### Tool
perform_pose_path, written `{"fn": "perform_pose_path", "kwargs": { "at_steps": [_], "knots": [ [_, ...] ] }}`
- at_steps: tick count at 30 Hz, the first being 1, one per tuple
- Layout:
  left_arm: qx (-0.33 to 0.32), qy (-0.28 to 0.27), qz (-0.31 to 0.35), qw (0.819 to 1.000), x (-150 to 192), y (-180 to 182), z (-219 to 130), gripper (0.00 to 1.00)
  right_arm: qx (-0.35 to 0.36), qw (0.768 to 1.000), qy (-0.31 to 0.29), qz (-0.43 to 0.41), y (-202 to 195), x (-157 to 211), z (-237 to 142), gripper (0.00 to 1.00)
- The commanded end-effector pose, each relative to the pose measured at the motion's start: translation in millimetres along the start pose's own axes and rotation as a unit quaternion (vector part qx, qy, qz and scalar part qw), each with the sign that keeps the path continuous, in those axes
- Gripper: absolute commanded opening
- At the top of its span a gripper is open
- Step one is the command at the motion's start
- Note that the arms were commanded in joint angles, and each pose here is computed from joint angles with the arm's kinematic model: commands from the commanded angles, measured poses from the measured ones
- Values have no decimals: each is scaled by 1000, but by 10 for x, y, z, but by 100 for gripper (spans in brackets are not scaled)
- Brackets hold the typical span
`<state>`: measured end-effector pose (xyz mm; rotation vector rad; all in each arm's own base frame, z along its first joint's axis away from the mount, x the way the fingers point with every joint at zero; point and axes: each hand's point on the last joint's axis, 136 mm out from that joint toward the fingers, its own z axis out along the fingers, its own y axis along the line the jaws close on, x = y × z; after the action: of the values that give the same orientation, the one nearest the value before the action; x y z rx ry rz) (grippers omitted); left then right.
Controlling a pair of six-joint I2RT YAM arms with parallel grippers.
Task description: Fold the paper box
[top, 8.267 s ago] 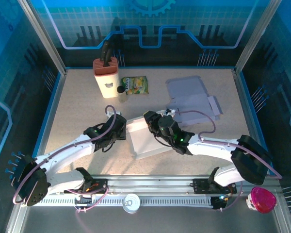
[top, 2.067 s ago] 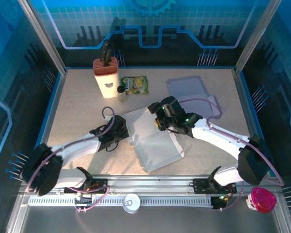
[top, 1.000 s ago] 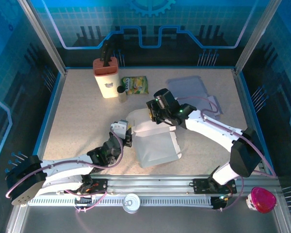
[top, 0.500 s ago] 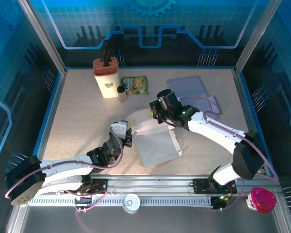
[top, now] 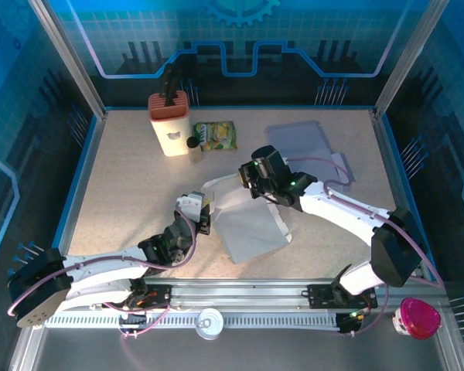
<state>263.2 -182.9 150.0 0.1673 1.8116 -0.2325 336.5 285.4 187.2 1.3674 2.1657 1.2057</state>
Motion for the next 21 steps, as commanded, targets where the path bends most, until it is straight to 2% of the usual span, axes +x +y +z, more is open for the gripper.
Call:
{"fn": "perform_pose_path", "kwargs": {
  "at_steps": [1, 5, 9, 12, 14, 17, 21],
  "knots": [
    [-5, -6, 0, 1000, -38, 24, -33, 0, -33, 999, -20, 4, 103, -113, -74, 0],
    [-2, 1, -10, 1000, -43, 35, -58, 0, -61, 998, -20, 1, 141, -102, -45, 0],
    [28, 20, -56, 998, -156, 3, -199, 50, -98, 995, -36, -3, 163, -98, -39, 0],
    [38, 32, -124, 991, -343, 47, -383, 68, -113, 992, -53, -6, 162, -97, -64, 0],
    [41, 40, -175, 983, -461, 96, -512, 73, -116, 991, -59, -9, 152, -86, -62, 0],
    [42, 50, -240, 969, -724, 136, -684, 72, -112, 992, -59, -7, 112, -46, -30, 0],
    [36, 80, -274, 958, -1025, 48, -734, 72, -114, 992, -58, -4, 81, 16, -9, 0]
  ]
}}
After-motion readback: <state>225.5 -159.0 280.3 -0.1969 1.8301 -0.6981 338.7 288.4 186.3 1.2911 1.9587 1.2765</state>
